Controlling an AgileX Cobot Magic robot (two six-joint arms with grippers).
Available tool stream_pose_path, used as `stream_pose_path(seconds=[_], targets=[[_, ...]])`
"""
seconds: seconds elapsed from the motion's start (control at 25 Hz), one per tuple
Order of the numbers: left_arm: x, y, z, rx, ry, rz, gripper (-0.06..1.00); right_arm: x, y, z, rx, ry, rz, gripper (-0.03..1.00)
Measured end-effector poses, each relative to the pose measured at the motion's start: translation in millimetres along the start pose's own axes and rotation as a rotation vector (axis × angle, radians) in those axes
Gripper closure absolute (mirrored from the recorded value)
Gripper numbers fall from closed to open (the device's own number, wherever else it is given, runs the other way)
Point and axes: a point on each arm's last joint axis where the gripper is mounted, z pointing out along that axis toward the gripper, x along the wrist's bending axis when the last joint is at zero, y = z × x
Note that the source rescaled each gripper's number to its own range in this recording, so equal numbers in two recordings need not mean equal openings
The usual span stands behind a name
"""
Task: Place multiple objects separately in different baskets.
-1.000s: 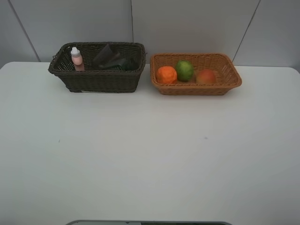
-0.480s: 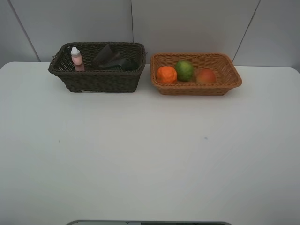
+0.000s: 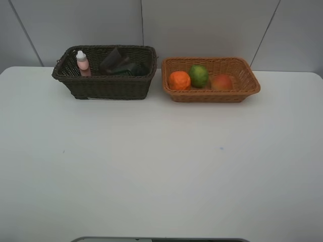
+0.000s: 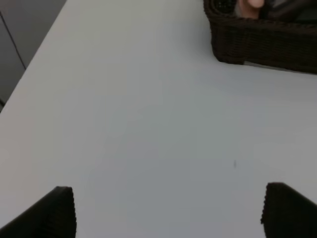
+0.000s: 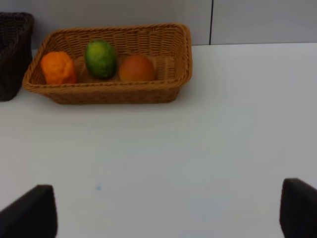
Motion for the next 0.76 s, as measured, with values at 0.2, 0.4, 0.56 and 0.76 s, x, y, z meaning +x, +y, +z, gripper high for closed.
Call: stream_pose_path(seconds=[0.2, 0.4, 0.56, 0.76], targets=[[0.0, 0.0, 0.0, 0.0, 0.006, -0.003, -0.01, 0.0, 0.0, 0.0, 0.0, 0.0, 0.0, -0.03], [0.0, 0.0, 0.0, 0.0, 0.007, -0.003, -0.01, 0.0, 0.0, 0.0, 0.0, 0.0, 0.0, -0.03], [0.0, 0.0, 0.0, 0.0, 0.007, -0.003, -0.01, 0.0, 0.0, 0.0, 0.0, 0.0, 0.0, -0.03], [0.0, 0.0, 0.0, 0.0, 0.007, -0.003, -0.01, 0.0, 0.0, 0.0, 0.0, 0.0, 0.0, -0.03]])
